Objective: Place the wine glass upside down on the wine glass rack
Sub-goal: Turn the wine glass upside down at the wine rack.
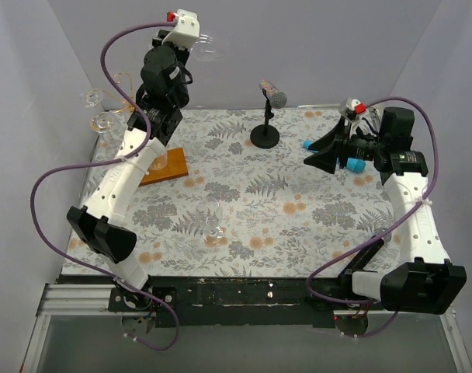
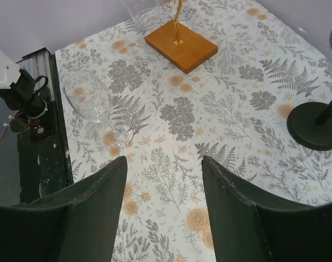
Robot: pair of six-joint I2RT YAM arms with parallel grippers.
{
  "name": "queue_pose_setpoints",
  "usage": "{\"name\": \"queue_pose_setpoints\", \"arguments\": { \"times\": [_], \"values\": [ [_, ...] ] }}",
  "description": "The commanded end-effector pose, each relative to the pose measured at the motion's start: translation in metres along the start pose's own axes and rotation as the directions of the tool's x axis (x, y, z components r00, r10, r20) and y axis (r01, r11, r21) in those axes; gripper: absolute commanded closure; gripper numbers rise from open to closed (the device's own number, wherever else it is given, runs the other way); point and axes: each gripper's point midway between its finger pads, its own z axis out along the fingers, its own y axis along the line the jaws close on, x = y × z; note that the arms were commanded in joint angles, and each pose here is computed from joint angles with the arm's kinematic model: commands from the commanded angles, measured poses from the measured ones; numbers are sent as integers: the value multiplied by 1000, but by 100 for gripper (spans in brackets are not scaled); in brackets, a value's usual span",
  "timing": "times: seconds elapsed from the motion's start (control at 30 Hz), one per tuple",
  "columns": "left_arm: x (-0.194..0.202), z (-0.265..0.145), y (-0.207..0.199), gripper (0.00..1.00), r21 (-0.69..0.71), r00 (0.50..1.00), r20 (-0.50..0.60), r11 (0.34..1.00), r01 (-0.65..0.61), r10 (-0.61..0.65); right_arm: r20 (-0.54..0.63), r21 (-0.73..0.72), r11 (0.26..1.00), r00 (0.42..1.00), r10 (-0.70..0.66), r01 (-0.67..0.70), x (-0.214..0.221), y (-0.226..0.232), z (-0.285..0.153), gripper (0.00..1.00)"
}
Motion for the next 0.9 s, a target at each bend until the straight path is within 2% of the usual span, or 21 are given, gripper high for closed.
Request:
{"name": "queue_pose_setpoints", "arguments": {
  "times": [0.0,0.2,0.87],
  "values": [
    [-33,8,51,100,-173,994,110,985,15,4,19,-66,997,999,-28,29,6,3,5,36],
    [-11,26,51,100,-203,995,63,977,-65,79,8,-107,994,1000,6,-5,22,8,10,36],
    [41,69,59,100,-226,986,0,961,-163,167,-40,-239,968,997,67,-75,48,22,29,36]
  ]
}}
